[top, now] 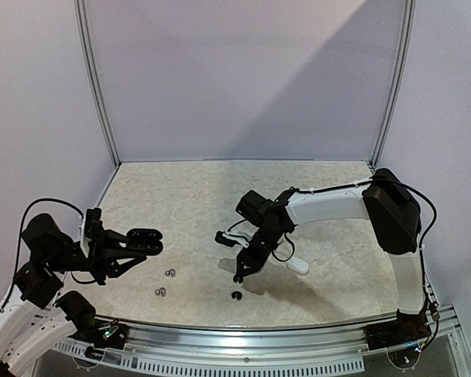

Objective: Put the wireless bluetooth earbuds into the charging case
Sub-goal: Pick up the right earbud from the center of the board.

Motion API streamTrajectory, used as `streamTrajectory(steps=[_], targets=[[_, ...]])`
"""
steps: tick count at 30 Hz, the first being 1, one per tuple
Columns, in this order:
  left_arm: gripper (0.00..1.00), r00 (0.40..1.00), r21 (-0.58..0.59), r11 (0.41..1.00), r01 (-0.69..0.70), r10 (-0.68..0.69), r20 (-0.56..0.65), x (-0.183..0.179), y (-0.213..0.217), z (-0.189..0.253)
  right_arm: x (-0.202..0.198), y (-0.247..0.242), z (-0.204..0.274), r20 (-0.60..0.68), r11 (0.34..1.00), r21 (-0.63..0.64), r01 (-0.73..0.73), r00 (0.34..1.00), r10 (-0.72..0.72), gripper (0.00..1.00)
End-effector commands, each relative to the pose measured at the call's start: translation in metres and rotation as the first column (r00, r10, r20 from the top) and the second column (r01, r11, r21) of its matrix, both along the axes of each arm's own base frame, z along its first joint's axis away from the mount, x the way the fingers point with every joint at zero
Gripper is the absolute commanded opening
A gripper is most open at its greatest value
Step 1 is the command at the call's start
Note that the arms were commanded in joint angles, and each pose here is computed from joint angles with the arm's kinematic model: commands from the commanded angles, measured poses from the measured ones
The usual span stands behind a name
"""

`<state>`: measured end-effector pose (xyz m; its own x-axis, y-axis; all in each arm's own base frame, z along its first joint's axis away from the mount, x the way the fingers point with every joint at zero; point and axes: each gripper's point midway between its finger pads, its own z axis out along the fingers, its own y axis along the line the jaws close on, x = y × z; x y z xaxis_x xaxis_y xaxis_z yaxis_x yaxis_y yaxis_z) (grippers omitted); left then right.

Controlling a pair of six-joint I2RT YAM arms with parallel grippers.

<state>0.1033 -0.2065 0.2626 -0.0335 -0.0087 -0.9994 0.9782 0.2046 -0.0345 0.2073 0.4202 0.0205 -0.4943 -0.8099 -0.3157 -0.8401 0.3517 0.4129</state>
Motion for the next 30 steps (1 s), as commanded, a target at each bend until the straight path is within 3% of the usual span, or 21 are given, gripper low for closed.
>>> streamTrajectory(steps=[1,9,16,20,25,30], targets=[[0.00,1.000,0.007,1.000,-0.007,0.007,0.006,0.002,0.001,-0.005,-0.024,0.001,0.003,-0.054,0.999,0.008,-0.033,0.998,0.034,0.18],[0.00,1.000,0.011,1.000,-0.011,0.011,0.008,0.002,0.001,-0.006,-0.028,0.002,0.000,-0.078,0.999,0.006,-0.034,0.996,0.034,0.17],[0.00,1.000,0.012,1.000,-0.013,0.013,0.010,0.002,0.001,-0.006,-0.031,0.006,0.003,-0.085,0.999,0.024,-0.040,0.995,0.042,0.02],[0.00,1.000,0.012,1.000,-0.002,0.001,0.021,0.000,0.001,-0.005,-0.026,0.008,0.013,-0.064,0.999,0.026,-0.034,0.997,0.035,0.00],[0.00,0.998,0.013,0.999,0.034,-0.035,0.051,-0.008,0.001,-0.004,-0.007,0.017,0.058,0.051,0.997,0.072,-0.018,0.999,0.015,0.00],[0.00,0.991,0.027,0.995,0.098,-0.100,0.084,-0.020,0.000,-0.005,0.009,0.031,0.141,0.235,0.985,0.172,-0.020,0.972,-0.021,0.00]])
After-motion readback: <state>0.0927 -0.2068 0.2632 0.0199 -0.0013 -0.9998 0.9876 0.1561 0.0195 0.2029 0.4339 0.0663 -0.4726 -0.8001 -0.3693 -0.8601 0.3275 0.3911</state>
